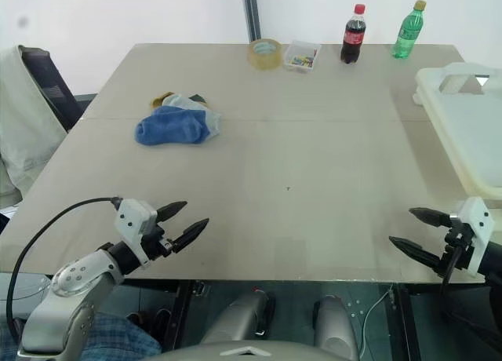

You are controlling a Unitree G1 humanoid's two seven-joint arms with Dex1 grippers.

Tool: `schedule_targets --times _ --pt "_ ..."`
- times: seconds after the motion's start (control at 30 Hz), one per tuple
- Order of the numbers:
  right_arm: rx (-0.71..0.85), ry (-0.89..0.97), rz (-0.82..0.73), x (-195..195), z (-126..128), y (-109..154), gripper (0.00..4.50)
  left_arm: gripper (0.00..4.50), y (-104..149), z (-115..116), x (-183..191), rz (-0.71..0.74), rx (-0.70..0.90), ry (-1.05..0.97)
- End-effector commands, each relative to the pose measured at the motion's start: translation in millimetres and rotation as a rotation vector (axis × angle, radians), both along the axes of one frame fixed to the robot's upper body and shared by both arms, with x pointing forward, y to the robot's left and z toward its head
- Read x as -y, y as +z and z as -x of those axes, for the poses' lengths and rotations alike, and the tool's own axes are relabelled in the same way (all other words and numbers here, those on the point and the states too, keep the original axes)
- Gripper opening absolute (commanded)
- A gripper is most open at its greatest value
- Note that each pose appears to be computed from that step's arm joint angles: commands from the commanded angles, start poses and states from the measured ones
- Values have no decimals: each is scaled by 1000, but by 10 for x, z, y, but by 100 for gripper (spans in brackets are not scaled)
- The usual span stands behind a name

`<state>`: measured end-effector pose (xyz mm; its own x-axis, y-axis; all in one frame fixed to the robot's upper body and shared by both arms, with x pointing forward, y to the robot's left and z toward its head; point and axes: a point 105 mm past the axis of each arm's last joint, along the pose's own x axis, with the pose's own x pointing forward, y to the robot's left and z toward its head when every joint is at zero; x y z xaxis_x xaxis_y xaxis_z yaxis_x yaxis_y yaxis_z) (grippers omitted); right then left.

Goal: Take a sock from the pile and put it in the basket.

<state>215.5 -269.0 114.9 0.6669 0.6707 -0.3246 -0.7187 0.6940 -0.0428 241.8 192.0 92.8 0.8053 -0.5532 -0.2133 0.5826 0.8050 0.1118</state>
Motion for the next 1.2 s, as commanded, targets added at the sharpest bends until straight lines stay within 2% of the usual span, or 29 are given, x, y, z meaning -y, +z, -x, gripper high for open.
schedule_targets --times 0.03,0.13,0.27,0.43,0.63,0.7,0.87,1.2 --pt "79 50 -21 -205 -30 178 446 373 59 -72 16 -35 44 -15" --pt "129 99 -69 -424 -49 323 446 373 67 -179 12 -46 38 -29" --pt "256 140 -134 -686 -115 569 446 373 141 -530 -108 -118 89 33" --pt "351 228 -212 -992 -86 847 446 373 357 -1012 -37 -117 181 73" --pt "372 235 -205 -1082 -108 917 446 373 561 -1537 -146 -180 253 200" --pt "372 229 -195 -1074 -107 902 446 373 599 -1644 -214 -211 264 232" --pt "367 197 -183 -1020 -99 853 446 373 671 -1785 -340 -233 288 284" --pt "357 167 -178 -974 -100 785 446 373 653 -1799 -510 -243 300 372"
